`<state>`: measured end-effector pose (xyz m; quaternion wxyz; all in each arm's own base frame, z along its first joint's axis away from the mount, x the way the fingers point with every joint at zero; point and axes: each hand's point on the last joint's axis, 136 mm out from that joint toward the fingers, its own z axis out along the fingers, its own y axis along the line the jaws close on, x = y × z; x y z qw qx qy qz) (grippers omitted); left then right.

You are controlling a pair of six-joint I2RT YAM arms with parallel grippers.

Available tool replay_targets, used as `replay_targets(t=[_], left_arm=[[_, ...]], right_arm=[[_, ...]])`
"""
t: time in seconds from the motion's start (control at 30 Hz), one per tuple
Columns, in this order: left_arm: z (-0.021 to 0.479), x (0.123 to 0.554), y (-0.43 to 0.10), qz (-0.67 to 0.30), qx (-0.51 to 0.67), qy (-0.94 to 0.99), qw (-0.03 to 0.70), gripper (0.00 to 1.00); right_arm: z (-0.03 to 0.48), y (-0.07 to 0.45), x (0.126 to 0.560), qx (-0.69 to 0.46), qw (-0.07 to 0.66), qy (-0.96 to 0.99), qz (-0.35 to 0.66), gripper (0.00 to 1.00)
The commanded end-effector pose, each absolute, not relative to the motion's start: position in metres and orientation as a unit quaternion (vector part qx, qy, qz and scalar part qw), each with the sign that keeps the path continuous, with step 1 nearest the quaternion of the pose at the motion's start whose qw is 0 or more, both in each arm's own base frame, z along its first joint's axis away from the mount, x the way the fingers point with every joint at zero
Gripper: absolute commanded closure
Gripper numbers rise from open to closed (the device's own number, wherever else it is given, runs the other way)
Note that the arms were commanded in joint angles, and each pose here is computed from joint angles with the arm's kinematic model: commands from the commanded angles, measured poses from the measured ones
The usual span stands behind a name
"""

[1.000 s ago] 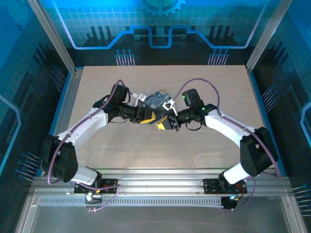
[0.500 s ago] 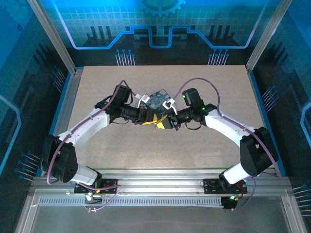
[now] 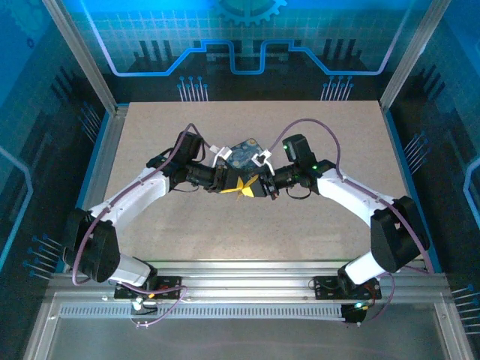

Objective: Unlock the padlock with the key

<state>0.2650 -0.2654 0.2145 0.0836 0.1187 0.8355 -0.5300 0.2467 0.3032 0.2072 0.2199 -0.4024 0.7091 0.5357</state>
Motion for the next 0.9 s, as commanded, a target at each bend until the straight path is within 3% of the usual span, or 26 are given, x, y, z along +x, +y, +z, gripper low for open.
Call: replay_targets(t=[0.0, 0.17, 0.4, 0.7, 0.8, 0.87], left_arm=[[0.219, 0.256, -0.267, -0.541, 0.138, 0.826, 0.080, 0.74], [0.224, 0.252, -0.268, -0.548, 0.145, 0.819, 0.083, 0.81], [0.225, 0.248, -0.267, -0.552, 0.147, 0.817, 0.080, 0.83], [0.225, 0.248, -0.268, -0.556, 0.150, 0.814, 0.081, 0.97], [0.225, 0.250, -0.268, -0.554, 0.147, 0.815, 0.087, 1.00], [0.224, 0.254, -0.267, -0.548, 0.141, 0.819, 0.094, 1.00]], right_arm=[[0.223, 0.303, 0.251, -0.412, 0.234, 0.691, 0.545, 0.99], [0.224, 0.305, 0.255, -0.408, 0.239, 0.690, 0.548, 0.99], [0.227, 0.308, 0.260, -0.401, 0.235, 0.686, 0.559, 0.99], [0.223, 0.307, 0.266, -0.389, 0.225, 0.692, 0.565, 0.99], [0.222, 0.307, 0.268, -0.387, 0.223, 0.694, 0.565, 0.93], [0.221, 0.306, 0.268, -0.387, 0.224, 0.696, 0.562, 0.80]])
